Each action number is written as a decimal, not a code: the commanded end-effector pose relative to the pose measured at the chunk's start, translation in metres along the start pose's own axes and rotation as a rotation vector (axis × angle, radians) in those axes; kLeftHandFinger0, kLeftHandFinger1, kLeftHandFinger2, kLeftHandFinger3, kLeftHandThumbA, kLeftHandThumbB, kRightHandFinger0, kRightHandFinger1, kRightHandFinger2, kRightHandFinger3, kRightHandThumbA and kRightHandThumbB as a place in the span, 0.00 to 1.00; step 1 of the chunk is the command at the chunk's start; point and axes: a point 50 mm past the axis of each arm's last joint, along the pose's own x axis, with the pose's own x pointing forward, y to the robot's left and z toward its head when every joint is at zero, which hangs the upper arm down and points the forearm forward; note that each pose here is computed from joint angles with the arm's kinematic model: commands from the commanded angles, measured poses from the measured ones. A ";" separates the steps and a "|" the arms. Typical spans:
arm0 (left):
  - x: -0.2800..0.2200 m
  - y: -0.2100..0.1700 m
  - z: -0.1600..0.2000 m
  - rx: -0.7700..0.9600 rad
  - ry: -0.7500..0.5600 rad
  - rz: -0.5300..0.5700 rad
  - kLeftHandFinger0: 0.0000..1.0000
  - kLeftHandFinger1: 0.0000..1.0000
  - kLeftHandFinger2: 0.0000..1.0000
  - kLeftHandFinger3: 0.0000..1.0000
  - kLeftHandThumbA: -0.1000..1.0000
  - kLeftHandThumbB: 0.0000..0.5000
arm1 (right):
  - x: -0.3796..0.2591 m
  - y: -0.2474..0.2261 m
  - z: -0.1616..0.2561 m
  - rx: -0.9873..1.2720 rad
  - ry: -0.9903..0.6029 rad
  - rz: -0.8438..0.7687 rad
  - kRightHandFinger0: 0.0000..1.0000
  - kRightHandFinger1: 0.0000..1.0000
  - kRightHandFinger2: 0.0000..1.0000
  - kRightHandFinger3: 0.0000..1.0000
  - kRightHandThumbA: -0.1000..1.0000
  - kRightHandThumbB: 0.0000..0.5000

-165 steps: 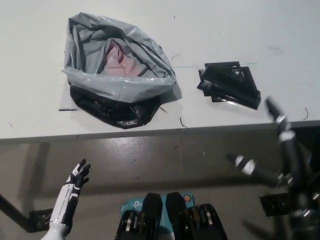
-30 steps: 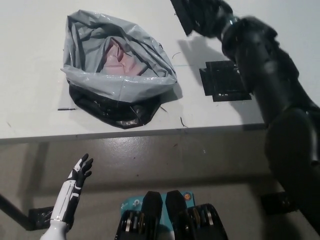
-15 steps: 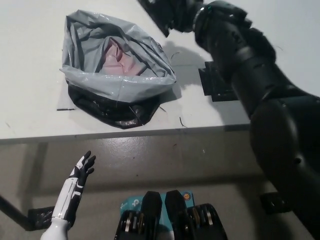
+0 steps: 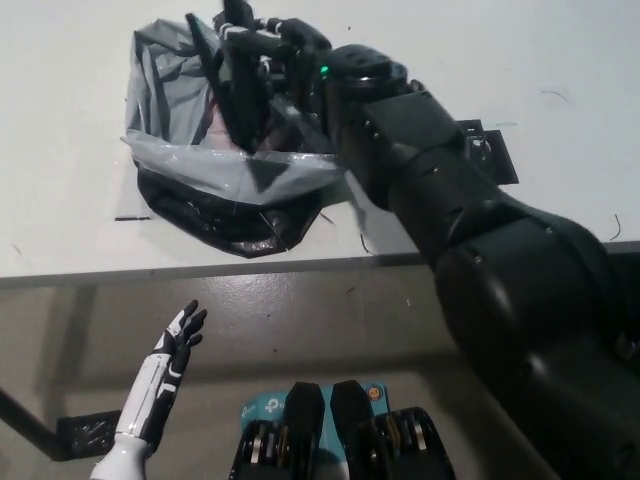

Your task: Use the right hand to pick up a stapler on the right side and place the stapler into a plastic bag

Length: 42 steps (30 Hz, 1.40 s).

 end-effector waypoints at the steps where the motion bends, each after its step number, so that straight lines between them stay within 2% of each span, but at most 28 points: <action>1: 0.003 -0.004 0.013 0.018 -0.051 -0.031 1.00 1.00 1.00 1.00 1.00 0.90 | -0.008 0.013 0.043 -0.160 -0.142 -0.073 0.09 0.49 0.89 0.88 0.36 0.55; 2: 0.003 -0.004 0.013 0.020 -0.051 -0.032 1.00 1.00 1.00 1.00 1.00 0.90 | -0.008 0.013 0.043 -0.174 -0.146 -0.074 0.11 0.50 0.89 0.92 0.38 0.54; 3: 0.003 -0.004 0.015 0.023 -0.048 -0.033 1.00 1.00 1.00 1.00 1.00 0.90 | -0.007 0.012 0.042 -0.200 -0.162 -0.064 0.33 0.72 1.00 1.00 0.38 0.53; 4: 0.003 -0.004 0.015 0.027 -0.044 -0.035 1.00 1.00 1.00 1.00 1.00 0.90 | -0.007 0.010 0.040 -0.223 -0.173 -0.035 0.67 1.00 1.00 1.00 0.44 0.48; 5: 0.003 -0.004 0.016 0.029 -0.047 -0.039 1.00 1.00 1.00 1.00 1.00 0.90 | -0.006 0.007 0.038 -0.255 -0.184 0.001 1.00 1.00 1.00 1.00 0.52 0.51; 6: 0.003 -0.004 0.017 0.030 -0.048 -0.040 1.00 1.00 1.00 1.00 1.00 0.90 | -0.006 0.006 0.038 -0.266 -0.186 0.013 1.00 1.00 1.00 1.00 0.55 0.51; 9: 0.004 -0.004 0.018 0.034 -0.053 -0.044 1.00 1.00 1.00 1.00 1.00 0.90 | -0.005 0.001 0.034 -0.235 -0.188 0.046 1.00 1.00 1.00 1.00 0.60 0.74; 11: 0.004 -0.004 0.018 0.041 -0.055 -0.045 1.00 1.00 1.00 1.00 1.00 0.88 | -0.004 -0.001 0.030 -0.256 -0.194 0.054 1.00 1.00 1.00 1.00 0.66 0.84; 13: 0.004 -0.004 0.018 0.036 -0.059 -0.045 1.00 1.00 1.00 1.00 1.00 0.86 | -0.004 -0.005 0.028 -0.301 -0.208 0.053 1.00 1.00 1.00 1.00 0.78 0.87; 15: 0.004 -0.003 0.019 0.038 -0.058 -0.044 1.00 1.00 1.00 1.00 1.00 0.87 | -0.004 -0.007 0.028 -0.300 -0.214 0.050 1.00 1.00 1.00 1.00 0.79 0.89; 17: 0.005 -0.003 0.018 0.045 -0.056 -0.046 1.00 1.00 1.00 1.00 1.00 0.87 | -0.004 -0.012 0.028 -0.294 -0.221 0.046 1.00 1.00 1.00 1.00 0.81 0.84; 23: 0.007 -0.003 0.017 0.045 -0.054 -0.047 1.00 1.00 1.00 1.00 1.00 0.86 | -0.004 -0.019 0.029 -0.294 -0.225 0.037 1.00 1.00 1.00 1.00 0.83 0.89; 24: 0.007 -0.004 0.017 0.046 -0.055 -0.048 1.00 1.00 1.00 1.00 1.00 0.85 | -0.004 -0.022 0.030 -0.297 -0.228 0.038 1.00 1.00 1.00 1.00 0.83 0.87; 25: 0.006 -0.005 0.016 0.053 -0.051 -0.049 1.00 1.00 1.00 1.00 1.00 0.87 | -0.005 -0.023 0.031 -0.316 -0.240 0.036 1.00 1.00 1.00 1.00 0.86 0.84; 27: 0.006 -0.004 0.017 0.057 -0.051 -0.049 1.00 1.00 1.00 1.00 1.00 0.85 | -0.007 -0.025 0.041 -0.347 -0.279 0.039 1.00 1.00 1.00 1.00 0.91 0.87; 28: 0.007 -0.005 0.017 0.053 -0.054 -0.048 1.00 1.00 1.00 1.00 1.00 0.85 | -0.009 -0.026 0.051 -0.355 -0.309 0.047 1.00 1.00 1.00 1.00 0.93 0.85; 29: 0.010 -0.005 0.018 0.049 -0.059 -0.046 1.00 1.00 1.00 1.00 1.00 0.85 | -0.015 -0.030 0.070 -0.384 -0.374 0.051 1.00 1.00 1.00 1.00 0.97 0.83; 31: 0.013 -0.004 0.018 0.045 -0.059 -0.041 1.00 1.00 1.00 1.00 1.00 0.87 | -0.027 -0.036 0.103 -0.407 -0.502 0.051 1.00 1.00 1.00 1.00 1.00 0.86; 34: 0.018 0.000 0.019 0.046 -0.060 -0.041 1.00 1.00 1.00 1.00 1.00 0.90 | -0.051 -0.044 0.144 -0.435 -0.695 0.059 1.00 1.00 1.00 1.00 1.00 0.79; 36: 0.022 0.001 0.019 0.041 -0.075 -0.035 1.00 1.00 1.00 1.00 1.00 0.85 | -0.086 -0.057 0.166 -0.475 -0.850 0.046 1.00 1.00 1.00 1.00 1.00 0.81; 38: 0.026 0.003 0.021 0.035 -0.091 -0.025 1.00 1.00 1.00 1.00 1.00 0.84 | -0.140 -0.081 0.170 -0.498 -1.015 0.049 1.00 1.00 1.00 1.00 1.00 0.80; 39: 0.028 0.004 0.021 0.032 -0.096 -0.019 1.00 1.00 1.00 1.00 1.00 0.84 | -0.154 -0.087 0.168 -0.488 -1.048 0.057 1.00 1.00 1.00 1.00 0.98 0.79; 42: 0.031 0.006 0.021 0.015 -0.098 0.004 1.00 1.00 1.00 1.00 1.00 0.84 | -0.210 -0.113 0.132 -0.460 -1.152 0.061 1.00 1.00 1.00 1.00 0.95 0.75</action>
